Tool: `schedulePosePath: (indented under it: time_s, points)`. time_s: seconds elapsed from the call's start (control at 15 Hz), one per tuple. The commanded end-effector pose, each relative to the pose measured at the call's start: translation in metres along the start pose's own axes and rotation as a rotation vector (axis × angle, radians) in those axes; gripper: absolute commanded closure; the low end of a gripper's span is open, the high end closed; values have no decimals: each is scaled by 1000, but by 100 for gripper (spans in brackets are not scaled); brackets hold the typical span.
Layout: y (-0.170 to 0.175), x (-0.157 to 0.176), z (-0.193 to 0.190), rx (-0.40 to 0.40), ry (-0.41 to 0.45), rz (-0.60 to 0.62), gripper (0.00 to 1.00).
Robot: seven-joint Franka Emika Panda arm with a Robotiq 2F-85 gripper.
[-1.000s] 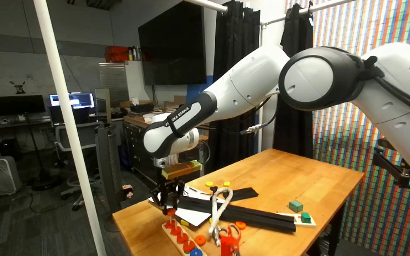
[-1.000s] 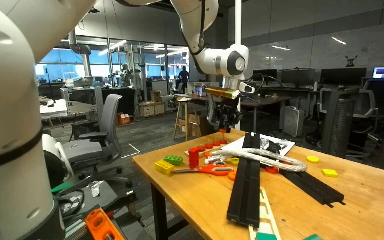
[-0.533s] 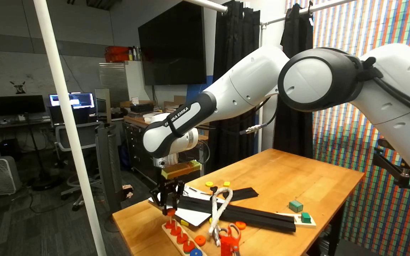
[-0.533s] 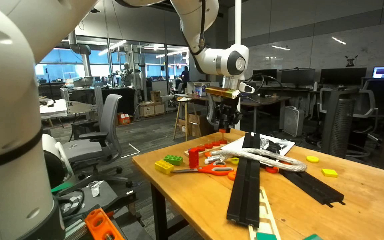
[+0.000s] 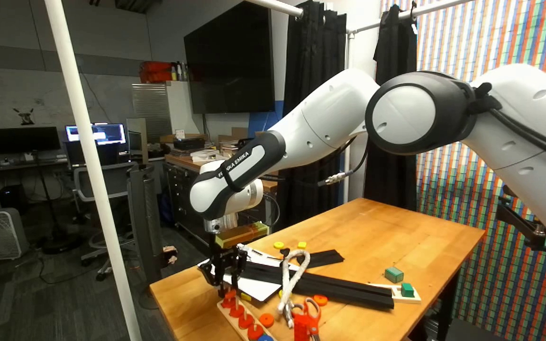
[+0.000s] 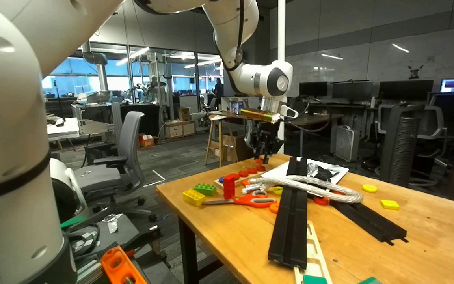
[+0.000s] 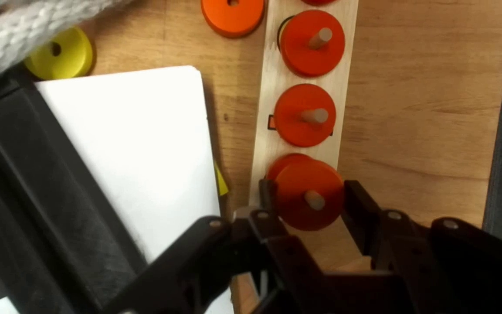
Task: Pick up the orange ring on the right and place it on the wooden board
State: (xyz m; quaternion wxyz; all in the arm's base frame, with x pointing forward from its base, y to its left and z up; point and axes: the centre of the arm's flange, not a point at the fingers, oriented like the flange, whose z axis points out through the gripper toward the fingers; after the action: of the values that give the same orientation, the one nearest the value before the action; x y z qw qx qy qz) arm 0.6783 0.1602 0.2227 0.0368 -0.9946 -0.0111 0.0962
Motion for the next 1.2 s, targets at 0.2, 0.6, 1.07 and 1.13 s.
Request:
schedulePosePath:
  time_s: [0.2, 0.6, 1.07, 1.13]
  points:
    - [-1, 4, 7, 28, -22, 16, 27]
    - [8, -15, -8, 14, 17, 60, 0]
    - [32, -85, -114, 3, 203, 228, 0]
    - [39, -98, -128, 14, 224, 249, 0]
